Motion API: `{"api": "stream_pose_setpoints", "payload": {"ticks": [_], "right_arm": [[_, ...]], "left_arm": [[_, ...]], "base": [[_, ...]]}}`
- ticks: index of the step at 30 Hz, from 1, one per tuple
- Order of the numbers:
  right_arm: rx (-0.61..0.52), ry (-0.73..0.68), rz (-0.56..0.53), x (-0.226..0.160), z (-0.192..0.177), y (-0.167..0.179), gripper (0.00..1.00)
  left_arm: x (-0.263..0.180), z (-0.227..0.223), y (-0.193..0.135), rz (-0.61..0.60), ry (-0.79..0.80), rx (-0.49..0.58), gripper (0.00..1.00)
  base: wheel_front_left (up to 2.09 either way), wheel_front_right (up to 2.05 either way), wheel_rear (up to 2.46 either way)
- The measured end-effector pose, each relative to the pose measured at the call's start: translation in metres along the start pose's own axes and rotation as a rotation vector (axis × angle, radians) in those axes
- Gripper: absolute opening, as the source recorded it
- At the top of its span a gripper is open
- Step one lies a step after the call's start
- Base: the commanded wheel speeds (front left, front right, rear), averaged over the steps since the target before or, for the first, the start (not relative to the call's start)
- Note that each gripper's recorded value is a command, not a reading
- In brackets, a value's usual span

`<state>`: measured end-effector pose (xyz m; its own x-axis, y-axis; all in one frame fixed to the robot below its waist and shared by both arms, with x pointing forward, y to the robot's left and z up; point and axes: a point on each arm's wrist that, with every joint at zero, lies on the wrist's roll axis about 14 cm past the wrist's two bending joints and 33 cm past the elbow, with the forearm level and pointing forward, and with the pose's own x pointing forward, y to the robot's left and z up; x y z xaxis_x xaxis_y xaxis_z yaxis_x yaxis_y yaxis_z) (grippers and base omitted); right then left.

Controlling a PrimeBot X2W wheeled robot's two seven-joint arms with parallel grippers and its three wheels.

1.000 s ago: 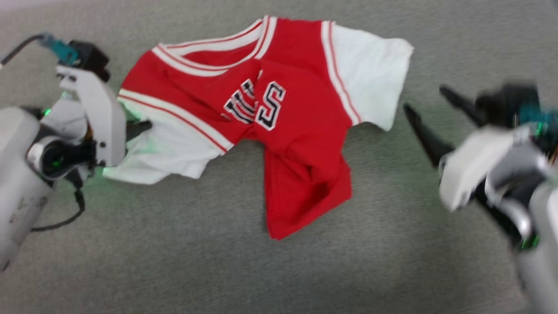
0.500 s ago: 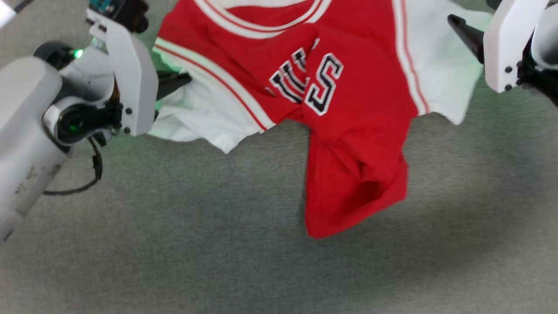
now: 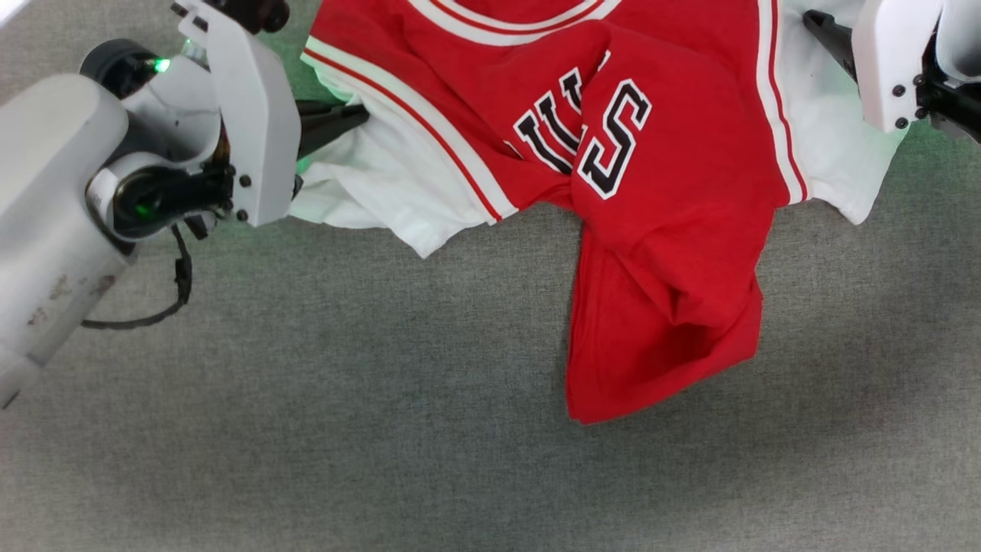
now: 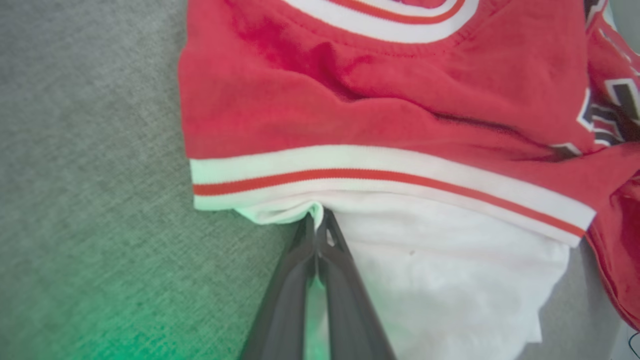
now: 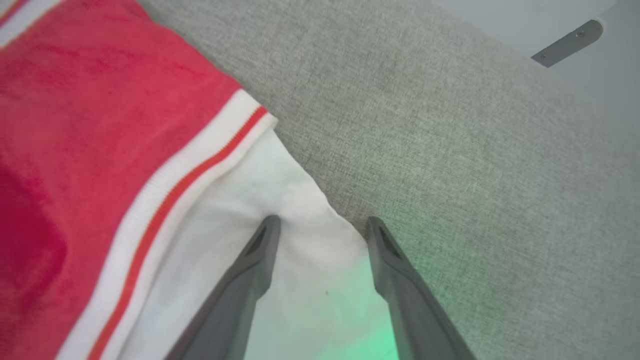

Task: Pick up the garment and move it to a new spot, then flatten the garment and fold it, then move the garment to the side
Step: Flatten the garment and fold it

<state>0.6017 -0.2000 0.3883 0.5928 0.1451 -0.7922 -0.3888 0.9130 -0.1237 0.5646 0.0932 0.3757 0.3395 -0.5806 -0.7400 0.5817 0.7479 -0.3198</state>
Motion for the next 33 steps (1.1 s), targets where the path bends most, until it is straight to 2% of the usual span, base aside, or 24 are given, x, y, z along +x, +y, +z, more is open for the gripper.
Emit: {"api": "stream_pose_setpoints", "payload": {"ticks": [1, 8, 10, 16, 19, 26, 33], "right_arm": [[-0.004, 0.004, 0.003, 0.0, 0.0, 0.001, 0.0], [0.042, -0.035, 0.01, -0.005, 0.001, -0.002, 0.0], [0.086, -0.058, 0.015, -0.009, 0.003, -0.004, 0.0], [0.212, -0.29, -0.005, -0.035, 0.042, -0.02, 0.0], [0.225, -0.396, -0.066, -0.048, 0.061, -0.038, 0.0], [0.292, -0.697, -0.176, -0.078, 0.131, -0.074, 0.0], [0.333, -0.937, -0.253, -0.106, 0.196, -0.094, 0.0]], "left_arm": [[0.0, 0.0, 0.0, -0.001, 0.0, 0.0, 0.0], [-0.005, 0.003, -0.004, 0.001, -0.036, -0.018, 0.0], [-0.008, 0.005, -0.006, 0.002, -0.06, -0.037, 0.0], [-0.028, 0.023, -0.003, 0.05, -0.2, -0.046, 0.0], [-0.046, 0.044, 0.007, 0.095, -0.308, -0.048, 0.0], [-0.08, 0.105, 0.033, 0.189, -0.542, -0.036, 0.0], [-0.144, 0.202, 0.067, 0.348, -0.889, 0.053, 0.0]], "base": [[0.0, 0.0, 0.0], [0.0, 0.0, 0.0], [0.0, 0.0, 0.0], [0.0, 0.0, 0.0], [0.0, 0.0, 0.0], [0.0, 0.0, 0.0], [0.0, 0.0, 0.0]]}}
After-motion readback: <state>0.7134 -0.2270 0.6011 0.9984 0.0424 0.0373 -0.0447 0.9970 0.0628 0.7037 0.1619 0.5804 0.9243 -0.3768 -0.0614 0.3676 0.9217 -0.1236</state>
